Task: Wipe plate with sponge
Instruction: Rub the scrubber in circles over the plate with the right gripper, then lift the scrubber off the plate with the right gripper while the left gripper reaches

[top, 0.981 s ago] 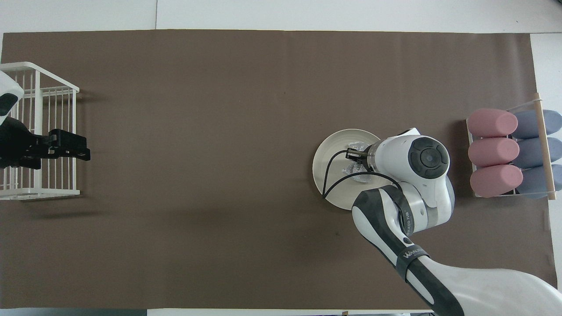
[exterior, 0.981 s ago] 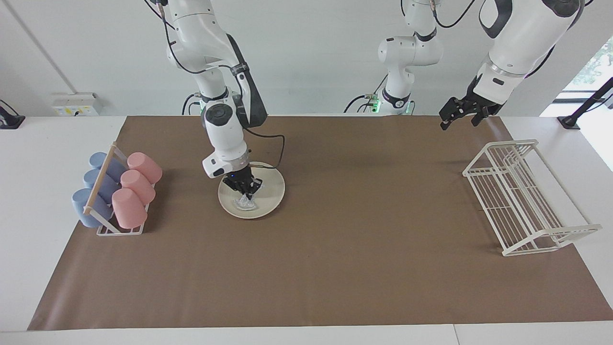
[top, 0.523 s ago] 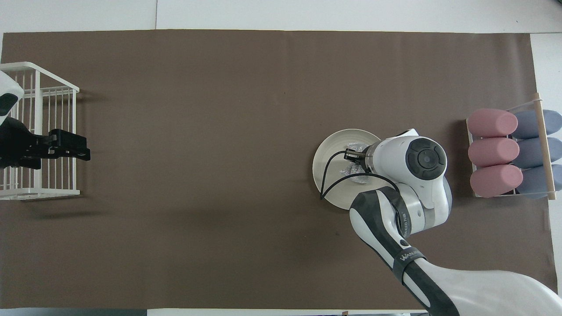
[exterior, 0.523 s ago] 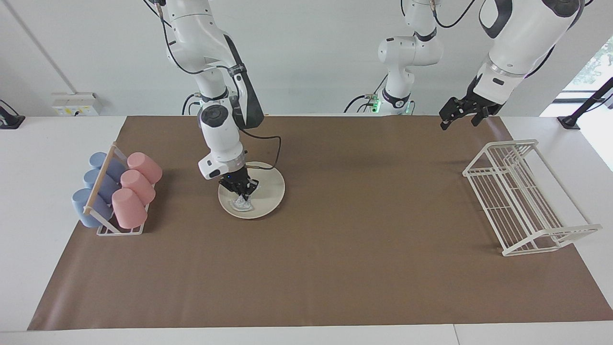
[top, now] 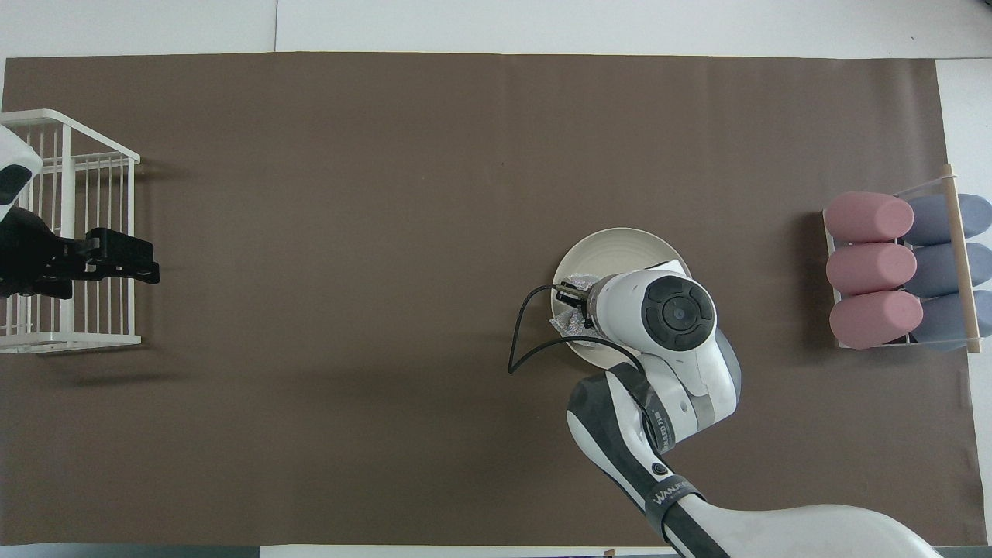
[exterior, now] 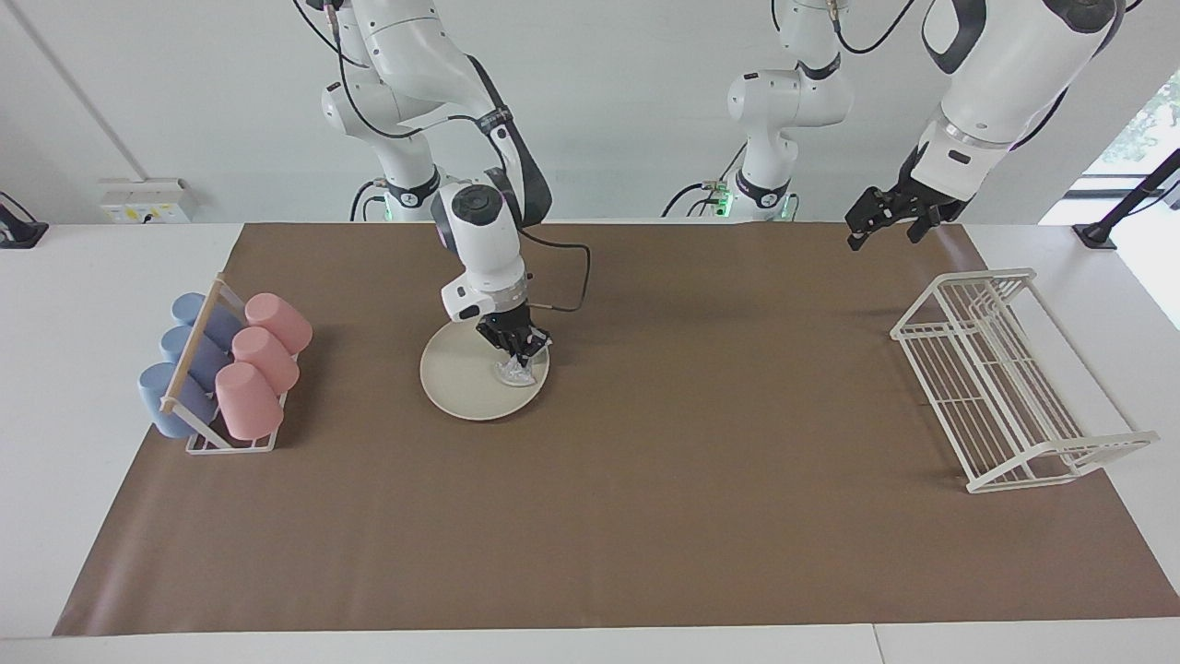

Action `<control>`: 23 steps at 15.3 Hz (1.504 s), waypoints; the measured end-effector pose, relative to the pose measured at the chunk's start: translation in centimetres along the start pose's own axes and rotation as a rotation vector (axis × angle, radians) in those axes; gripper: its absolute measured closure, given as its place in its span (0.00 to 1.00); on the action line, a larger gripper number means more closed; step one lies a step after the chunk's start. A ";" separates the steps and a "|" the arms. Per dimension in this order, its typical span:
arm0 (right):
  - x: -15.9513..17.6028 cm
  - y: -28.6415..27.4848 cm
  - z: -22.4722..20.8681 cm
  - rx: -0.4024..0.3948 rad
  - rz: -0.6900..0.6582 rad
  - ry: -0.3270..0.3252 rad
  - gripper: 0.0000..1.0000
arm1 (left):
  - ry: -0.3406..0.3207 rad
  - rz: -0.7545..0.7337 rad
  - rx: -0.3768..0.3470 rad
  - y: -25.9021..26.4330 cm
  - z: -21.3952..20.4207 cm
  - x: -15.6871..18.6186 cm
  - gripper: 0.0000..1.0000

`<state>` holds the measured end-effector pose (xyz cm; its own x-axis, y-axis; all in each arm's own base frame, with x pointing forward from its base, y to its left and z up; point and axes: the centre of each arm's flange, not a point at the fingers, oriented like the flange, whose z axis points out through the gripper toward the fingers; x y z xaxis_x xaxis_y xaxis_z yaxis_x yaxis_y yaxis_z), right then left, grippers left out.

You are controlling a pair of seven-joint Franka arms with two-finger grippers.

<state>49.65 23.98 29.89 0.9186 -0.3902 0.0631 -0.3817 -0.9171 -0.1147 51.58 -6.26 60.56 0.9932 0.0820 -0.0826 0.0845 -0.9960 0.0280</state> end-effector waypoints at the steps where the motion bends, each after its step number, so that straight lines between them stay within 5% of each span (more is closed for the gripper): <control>1: 0.7 0.6 0.0 -0.001 -0.013 0.002 0.90 | 0.000 0.000 0.000 0.0 0.0 0.0 0.00; 7: 6.5 6.8 -0.4 -0.014 -0.087 0.018 0.90 | 0.000 0.000 0.000 0.0 0.0 0.0 0.00; 16: 0.0 0.0 -0.1 0.001 0.032 0.000 0.90 | -0.007 0.000 0.001 0.0 0.1 -0.1 0.00; 23: 0.1 -1.5 -3.7 -0.044 0.264 -0.046 0.90 | -0.008 0.000 0.002 0.0 0.1 -0.1 0.00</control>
<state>49.91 25.07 33.75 0.7897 -0.6134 -0.0088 -0.6121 -0.7869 -0.0778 51.49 -6.26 60.50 0.9926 0.0817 -0.0902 0.0844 -0.9961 0.0265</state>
